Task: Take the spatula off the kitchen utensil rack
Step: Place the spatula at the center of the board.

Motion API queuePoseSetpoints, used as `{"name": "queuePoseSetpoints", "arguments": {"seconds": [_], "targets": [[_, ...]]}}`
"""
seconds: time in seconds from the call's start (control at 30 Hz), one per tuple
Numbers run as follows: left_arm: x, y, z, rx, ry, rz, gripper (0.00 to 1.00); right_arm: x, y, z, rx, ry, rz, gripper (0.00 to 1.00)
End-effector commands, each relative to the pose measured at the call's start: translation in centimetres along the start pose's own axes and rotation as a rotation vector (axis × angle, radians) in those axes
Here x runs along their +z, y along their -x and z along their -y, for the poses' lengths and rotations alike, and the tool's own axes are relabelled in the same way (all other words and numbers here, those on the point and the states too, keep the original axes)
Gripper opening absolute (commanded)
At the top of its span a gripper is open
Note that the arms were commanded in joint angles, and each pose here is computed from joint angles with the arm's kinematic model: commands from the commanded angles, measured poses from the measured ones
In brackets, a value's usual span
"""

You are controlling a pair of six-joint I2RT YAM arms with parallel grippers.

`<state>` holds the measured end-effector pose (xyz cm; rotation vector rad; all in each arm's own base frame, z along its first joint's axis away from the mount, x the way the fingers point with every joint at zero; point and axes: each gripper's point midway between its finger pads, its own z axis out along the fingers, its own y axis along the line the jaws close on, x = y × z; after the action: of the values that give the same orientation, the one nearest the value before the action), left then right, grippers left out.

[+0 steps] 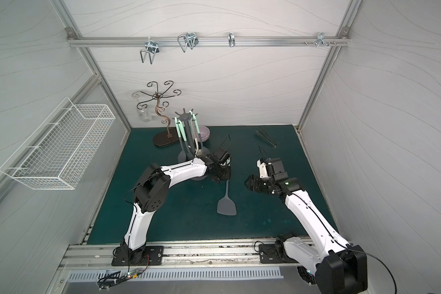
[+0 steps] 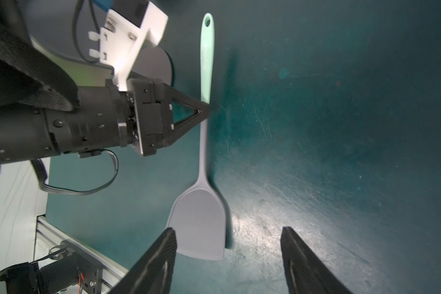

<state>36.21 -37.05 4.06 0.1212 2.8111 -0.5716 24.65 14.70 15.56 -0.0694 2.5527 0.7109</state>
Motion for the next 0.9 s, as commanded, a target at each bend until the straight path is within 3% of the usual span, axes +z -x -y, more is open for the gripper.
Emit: {"name": "queuePoseSetpoints", "arguments": {"seconds": [0.0, 0.2, 0.47, 0.6, 0.87], "targets": [[1.2, -0.3, -2.7, -0.015, 0.082, -0.001, 0.13, 0.1, 0.5, -0.6, 0.007, 0.035, 0.013, 0.67], [0.7, 0.0, -3.3, -0.039, 0.094, 0.028, 0.19, 0.3, 0.3, -0.6, 0.008, 0.039, 0.004, 0.67], [-0.2, 0.7, -2.6, -0.019, 0.069, 0.045, 0.34, 0.0, 0.8, -0.9, 0.002, 0.045, 0.018, 0.67], [-1.5, 1.1, -1.6, 0.008, 0.036, 0.056, 0.35, -0.6, 1.3, -1.2, -0.006, 0.047, 0.036, 0.67], [-8.4, 1.5, 2.8, 0.105, -0.141, 0.084, 0.34, -2.9, 3.9, -2.4, -0.035, 0.036, 0.119, 0.67]]}}
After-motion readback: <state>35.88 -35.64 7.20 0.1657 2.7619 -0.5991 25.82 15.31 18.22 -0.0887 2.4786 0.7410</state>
